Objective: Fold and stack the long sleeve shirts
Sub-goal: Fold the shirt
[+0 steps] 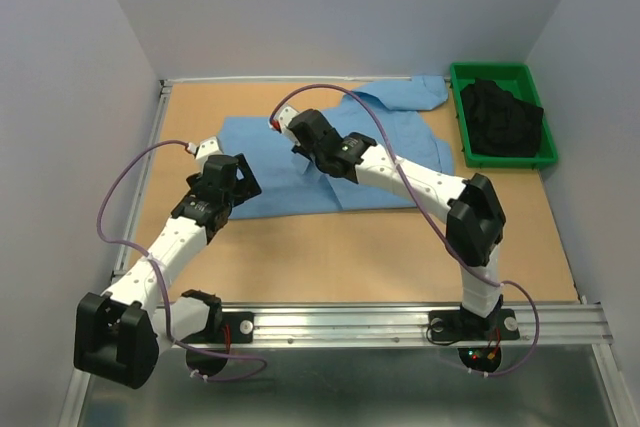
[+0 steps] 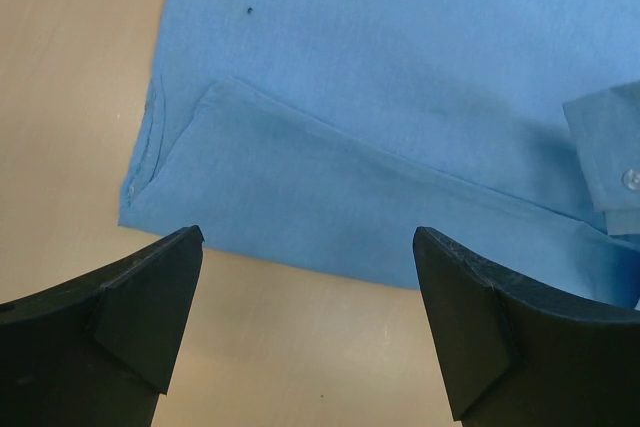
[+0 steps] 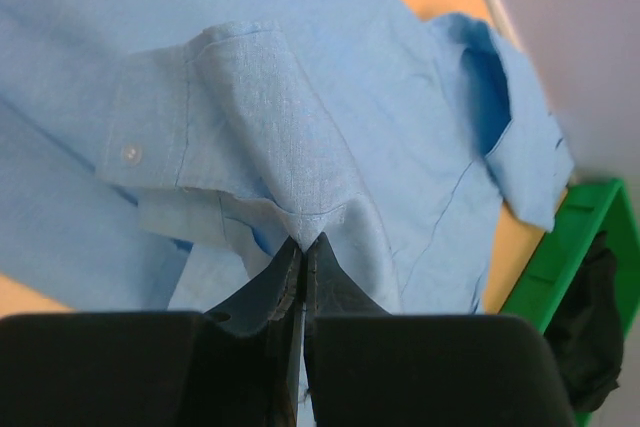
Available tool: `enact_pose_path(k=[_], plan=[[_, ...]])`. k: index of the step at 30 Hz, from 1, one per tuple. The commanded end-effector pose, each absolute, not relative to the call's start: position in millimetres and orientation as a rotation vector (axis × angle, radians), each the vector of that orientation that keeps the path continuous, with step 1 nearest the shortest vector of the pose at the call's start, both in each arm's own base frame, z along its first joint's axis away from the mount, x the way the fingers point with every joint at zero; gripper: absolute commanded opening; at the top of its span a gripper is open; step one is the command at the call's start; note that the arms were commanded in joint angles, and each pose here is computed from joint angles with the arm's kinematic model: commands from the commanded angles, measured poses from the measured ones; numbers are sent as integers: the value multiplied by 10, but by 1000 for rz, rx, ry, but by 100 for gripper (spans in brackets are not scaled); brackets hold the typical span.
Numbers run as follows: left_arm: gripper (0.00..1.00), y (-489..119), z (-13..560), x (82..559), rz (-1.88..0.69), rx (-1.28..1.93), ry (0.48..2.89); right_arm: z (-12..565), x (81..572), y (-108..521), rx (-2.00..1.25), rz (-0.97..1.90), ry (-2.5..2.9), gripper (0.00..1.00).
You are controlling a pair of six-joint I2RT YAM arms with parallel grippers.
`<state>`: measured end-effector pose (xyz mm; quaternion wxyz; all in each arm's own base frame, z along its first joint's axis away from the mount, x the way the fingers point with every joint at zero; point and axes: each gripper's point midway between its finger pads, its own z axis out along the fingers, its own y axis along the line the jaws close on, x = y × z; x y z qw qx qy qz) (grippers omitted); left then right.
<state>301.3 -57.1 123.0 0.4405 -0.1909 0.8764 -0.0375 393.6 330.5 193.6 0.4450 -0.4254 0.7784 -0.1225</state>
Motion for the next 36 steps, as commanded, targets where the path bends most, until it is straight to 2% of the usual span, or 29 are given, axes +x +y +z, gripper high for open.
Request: enact_pose_path(k=[1, 16, 23, 31, 36], plan=[[98, -553, 1163, 2997, -92, -489, 2185, 2360, 4320, 3469, -1012, -348, 1778, 1], [97, -634, 1025, 2982, -121, -463, 2244, 2356, 5047, 3579, -865, -416, 1708, 1], [98, -641, 1009, 2982, -121, -454, 2251, 2408, 5340, 3445, -753, -407, 1718, 1], [97, -649, 1016, 2990, -127, -455, 2248, 2251, 5145, 3331, -671, -310, 1805, 2], [98, -708, 1034, 3003, -169, -444, 2247, 2152, 4790, 3346, -594, -82, 1915, 3]])
